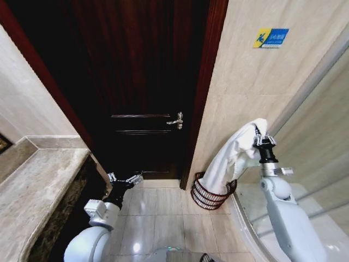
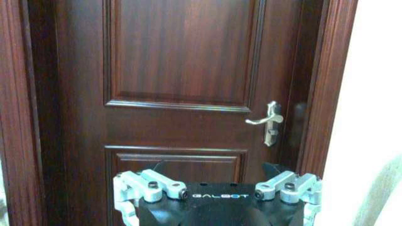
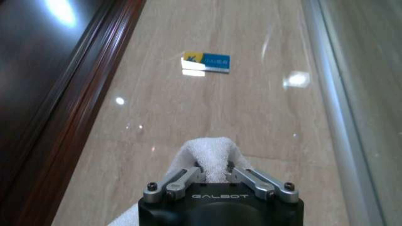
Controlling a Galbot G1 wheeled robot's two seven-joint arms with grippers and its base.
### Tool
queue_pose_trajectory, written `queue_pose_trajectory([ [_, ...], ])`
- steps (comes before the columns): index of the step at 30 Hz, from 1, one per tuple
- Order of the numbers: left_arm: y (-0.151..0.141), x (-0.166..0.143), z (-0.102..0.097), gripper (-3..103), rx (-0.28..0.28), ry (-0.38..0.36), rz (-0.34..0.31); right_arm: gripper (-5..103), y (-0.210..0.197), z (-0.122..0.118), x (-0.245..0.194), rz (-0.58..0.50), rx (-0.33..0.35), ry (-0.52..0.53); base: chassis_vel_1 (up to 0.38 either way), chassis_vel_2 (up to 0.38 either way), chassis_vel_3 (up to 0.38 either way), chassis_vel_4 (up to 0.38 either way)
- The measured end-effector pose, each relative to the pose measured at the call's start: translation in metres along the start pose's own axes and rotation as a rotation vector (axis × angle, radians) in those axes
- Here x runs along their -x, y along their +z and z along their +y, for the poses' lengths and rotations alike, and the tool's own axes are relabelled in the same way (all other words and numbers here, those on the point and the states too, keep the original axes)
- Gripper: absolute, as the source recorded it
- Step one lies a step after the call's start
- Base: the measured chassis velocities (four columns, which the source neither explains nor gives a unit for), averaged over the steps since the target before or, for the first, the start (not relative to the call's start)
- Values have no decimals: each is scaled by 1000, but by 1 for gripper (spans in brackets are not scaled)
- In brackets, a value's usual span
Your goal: Discard the used towel into the hamper.
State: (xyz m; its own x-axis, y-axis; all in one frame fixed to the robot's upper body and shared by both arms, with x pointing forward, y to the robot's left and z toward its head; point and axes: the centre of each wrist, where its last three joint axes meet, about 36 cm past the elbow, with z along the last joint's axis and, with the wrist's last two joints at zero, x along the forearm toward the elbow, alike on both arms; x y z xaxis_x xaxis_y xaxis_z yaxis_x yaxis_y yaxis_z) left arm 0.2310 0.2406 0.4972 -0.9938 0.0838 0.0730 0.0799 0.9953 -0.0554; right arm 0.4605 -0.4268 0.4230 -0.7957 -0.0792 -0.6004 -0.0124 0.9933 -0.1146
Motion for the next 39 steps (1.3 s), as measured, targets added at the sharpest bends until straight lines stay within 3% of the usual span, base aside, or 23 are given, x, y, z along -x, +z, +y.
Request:
queue_pose_trajectory([
  [18, 0, 0, 0, 100, 0, 0, 0, 10, -2, -4, -9, 17, 14, -34, -15, 17, 14, -16],
  [39, 0, 0, 0, 100, 0, 0, 0, 10, -4, 3, -36, 73, 26, 30, -16, 16, 18, -12],
])
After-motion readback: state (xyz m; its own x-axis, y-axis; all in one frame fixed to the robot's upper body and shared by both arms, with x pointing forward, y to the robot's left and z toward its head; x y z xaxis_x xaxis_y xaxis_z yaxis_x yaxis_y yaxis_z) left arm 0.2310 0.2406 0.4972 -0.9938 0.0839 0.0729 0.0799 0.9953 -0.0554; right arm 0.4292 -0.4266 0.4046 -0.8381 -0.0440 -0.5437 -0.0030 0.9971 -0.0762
